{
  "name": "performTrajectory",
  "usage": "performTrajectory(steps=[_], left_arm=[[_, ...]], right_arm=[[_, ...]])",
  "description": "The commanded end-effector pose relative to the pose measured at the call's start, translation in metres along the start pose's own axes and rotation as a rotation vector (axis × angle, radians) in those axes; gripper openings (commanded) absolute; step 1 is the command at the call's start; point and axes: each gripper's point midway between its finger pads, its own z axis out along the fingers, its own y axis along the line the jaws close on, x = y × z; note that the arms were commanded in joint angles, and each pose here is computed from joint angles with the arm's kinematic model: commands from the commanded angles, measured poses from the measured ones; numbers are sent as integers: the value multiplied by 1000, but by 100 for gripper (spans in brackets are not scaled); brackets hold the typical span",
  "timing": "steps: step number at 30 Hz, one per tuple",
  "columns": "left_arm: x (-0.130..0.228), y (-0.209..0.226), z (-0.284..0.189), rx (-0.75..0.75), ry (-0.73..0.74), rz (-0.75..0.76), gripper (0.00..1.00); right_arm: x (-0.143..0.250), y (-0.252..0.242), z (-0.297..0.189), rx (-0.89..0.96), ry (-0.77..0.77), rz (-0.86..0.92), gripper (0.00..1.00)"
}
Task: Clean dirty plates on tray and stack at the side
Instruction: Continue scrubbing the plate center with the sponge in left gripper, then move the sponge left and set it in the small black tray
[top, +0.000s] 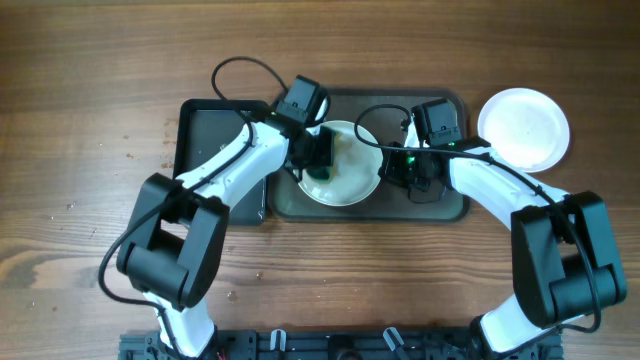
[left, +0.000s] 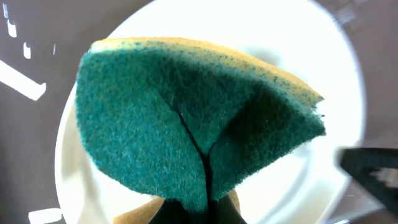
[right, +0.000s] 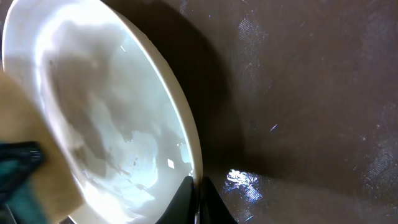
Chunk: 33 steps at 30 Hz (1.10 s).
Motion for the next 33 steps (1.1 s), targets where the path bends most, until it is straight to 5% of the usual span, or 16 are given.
performTrajectory(steps=[1, 6, 13, 16, 22, 28, 33], left_arm=[[23, 7, 23, -4, 84, -57, 4], [30, -54, 19, 273, 131, -3, 4], [7, -80, -1, 341, 36, 53, 4], [-29, -64, -31, 314, -87, 23, 4], [-67, 9, -80, 231, -211, -130, 4], [-61, 96, -95, 128, -176, -293, 4], [-39, 170, -97, -129, -151, -390, 4]], right_arm=[[4, 0, 5, -3, 18, -2, 4], [3, 0, 5, -4, 17, -2, 4], [4, 0, 5, -3, 18, -1, 11], [4, -1, 5, -2, 19, -1, 22], [3, -1, 5, 1, 16, 1, 24], [2, -2, 5, 9, 8, 10, 23], [1, -6, 5, 26, 0, 29, 24]])
